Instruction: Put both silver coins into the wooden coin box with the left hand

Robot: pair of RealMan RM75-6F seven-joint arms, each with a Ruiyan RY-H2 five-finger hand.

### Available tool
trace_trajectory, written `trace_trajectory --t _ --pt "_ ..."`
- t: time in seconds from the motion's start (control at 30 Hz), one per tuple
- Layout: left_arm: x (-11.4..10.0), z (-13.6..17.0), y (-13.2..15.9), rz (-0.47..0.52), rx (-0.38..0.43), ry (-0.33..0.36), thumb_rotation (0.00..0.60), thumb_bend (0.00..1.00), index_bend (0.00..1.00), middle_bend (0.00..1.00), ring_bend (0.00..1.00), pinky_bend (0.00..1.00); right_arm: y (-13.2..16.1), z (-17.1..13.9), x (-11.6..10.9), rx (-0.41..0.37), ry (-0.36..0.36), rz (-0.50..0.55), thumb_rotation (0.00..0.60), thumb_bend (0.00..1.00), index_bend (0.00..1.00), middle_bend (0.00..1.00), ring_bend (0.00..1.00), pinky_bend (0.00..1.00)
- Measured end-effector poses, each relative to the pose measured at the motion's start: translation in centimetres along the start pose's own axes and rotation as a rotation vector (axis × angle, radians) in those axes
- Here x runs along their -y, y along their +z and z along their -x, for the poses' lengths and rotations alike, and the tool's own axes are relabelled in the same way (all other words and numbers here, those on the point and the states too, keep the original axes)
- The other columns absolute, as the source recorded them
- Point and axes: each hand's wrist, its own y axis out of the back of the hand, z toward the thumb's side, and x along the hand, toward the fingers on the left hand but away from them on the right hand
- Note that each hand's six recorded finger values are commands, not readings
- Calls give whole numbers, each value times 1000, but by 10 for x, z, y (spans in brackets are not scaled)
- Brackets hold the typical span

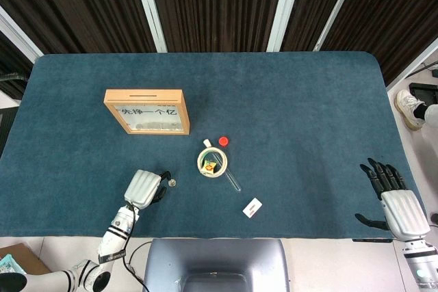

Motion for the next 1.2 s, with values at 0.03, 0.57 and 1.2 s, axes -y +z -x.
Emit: trace_trajectory --t 0.03,0.57,1.2 --pt "0 -1 0 -3 -1 1 600 402 445 1000 1000 1000 0 0 0 1 0 0 600 97 0 0 0 23" --pt "7 -4 6 -60 10 -33 600 401 434 1000 1000 1000 -1 1 -1 2 -3 1 600 97 0 0 0 23" --pt "10 -6 11 -87 18 -45 600 401 416 1000 1000 1000 0 1 -1 3 -3 3 600 97 0 0 0 23"
